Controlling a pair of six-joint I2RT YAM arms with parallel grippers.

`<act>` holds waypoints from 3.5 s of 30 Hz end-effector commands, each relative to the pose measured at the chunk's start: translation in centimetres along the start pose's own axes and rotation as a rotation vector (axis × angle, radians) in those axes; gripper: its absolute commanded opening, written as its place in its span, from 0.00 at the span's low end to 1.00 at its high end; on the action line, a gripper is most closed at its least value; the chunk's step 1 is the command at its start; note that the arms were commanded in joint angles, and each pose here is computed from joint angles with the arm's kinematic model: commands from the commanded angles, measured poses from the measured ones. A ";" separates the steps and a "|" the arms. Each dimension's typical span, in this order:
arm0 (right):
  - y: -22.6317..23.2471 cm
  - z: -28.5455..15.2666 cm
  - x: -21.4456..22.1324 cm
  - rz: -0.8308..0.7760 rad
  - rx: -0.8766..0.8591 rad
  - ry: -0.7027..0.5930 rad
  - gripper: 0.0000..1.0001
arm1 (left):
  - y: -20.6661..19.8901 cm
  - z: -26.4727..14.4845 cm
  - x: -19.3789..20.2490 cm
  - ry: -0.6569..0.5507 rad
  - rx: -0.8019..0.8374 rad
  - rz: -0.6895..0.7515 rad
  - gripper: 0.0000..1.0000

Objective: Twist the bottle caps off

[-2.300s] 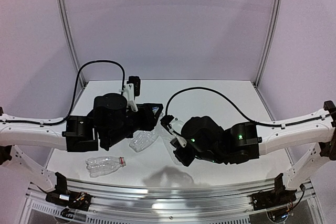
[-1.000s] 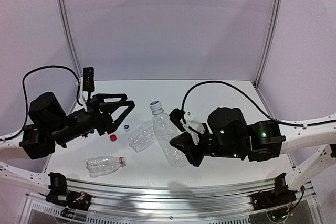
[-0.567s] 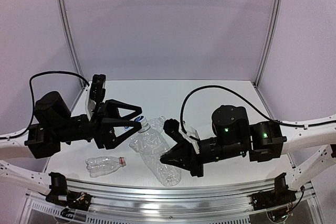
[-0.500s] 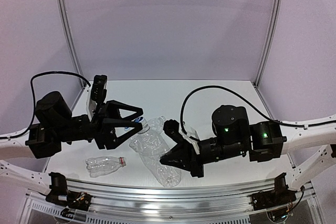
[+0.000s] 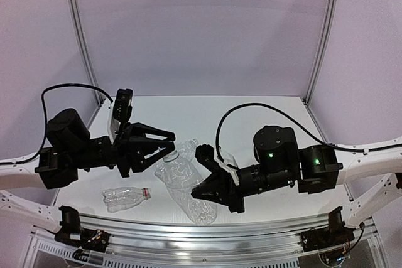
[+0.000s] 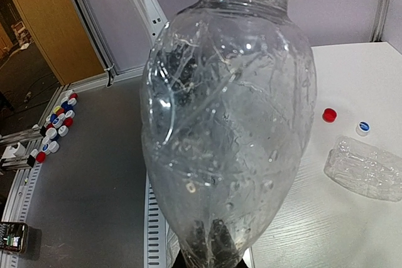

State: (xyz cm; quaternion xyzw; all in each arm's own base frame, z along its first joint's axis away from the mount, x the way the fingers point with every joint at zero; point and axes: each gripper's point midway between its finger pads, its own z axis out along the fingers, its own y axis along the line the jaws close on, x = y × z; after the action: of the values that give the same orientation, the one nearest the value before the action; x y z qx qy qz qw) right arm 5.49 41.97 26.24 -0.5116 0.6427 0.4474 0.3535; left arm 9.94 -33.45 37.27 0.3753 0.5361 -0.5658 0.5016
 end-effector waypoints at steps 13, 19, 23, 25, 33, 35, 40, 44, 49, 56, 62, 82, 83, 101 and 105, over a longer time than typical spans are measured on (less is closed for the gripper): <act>-10.1 -2.3 0.3 0.080 0.612 -0.024 0.00 | 5.6 1.1 0.8 0.013 -0.313 -0.063 0.16; -12.5 -1.4 1.5 0.093 0.759 0.047 0.00 | 9.8 0.6 2.4 0.006 -0.545 -0.144 0.15; -13.5 -1.2 2.2 0.092 0.823 0.078 0.00 | 11.4 0.1 3.3 0.004 -0.635 -0.177 0.15; -13.8 -1.1 2.4 0.087 0.845 0.094 0.00 | 11.8 -0.1 3.4 -0.004 -0.658 -0.190 0.16; -14.2 -0.8 2.8 0.078 0.866 0.116 0.00 | 12.3 -0.9 3.4 -0.025 -0.692 -0.211 0.16; -14.2 -0.8 2.9 0.077 0.868 0.119 0.00 | 12.3 -1.2 3.4 -0.032 -0.693 -0.219 0.16; -14.3 -0.8 3.0 0.071 0.879 0.127 0.00 | 12.5 -2.1 2.9 -0.057 -0.686 -0.253 0.16; -14.3 -0.6 3.2 0.070 0.875 0.139 0.00 | 12.6 -2.9 2.5 -0.080 -0.672 -0.272 0.16; -14.4 -0.2 3.5 0.062 0.878 0.158 0.00 | 12.3 -3.9 1.8 -0.113 -0.658 -0.277 0.16; -14.6 -0.1 3.8 0.060 0.889 0.171 0.00 | 13.1 -5.5 1.6 -0.118 -0.710 -0.261 0.16; -15.0 -0.7 3.8 0.059 0.926 0.164 0.00 | 17.4 -9.0 3.0 -0.111 -0.883 -0.282 0.17; -16.4 -2.6 3.8 0.067 1.025 0.138 0.00 | 29.9 -15.9 14.1 0.031 -1.316 -0.481 0.21; -16.4 -2.6 3.8 0.067 1.027 0.138 0.00 | 30.2 -15.9 14.5 0.041 -1.326 -0.484 0.21; -17.0 -2.4 4.2 0.069 1.043 0.143 0.00 | 32.2 -16.6 17.7 0.076 -1.395 -0.444 0.32; -17.1 -2.3 4.3 0.070 1.043 0.145 0.00 | 32.1 -16.8 17.7 0.070 -1.398 -0.438 0.39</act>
State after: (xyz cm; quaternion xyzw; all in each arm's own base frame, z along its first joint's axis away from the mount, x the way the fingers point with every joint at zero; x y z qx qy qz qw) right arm 20.67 37.40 20.22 -0.2827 0.8159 0.0545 0.5013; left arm 35.33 -18.24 10.85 -0.1255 0.8530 -0.1809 0.4731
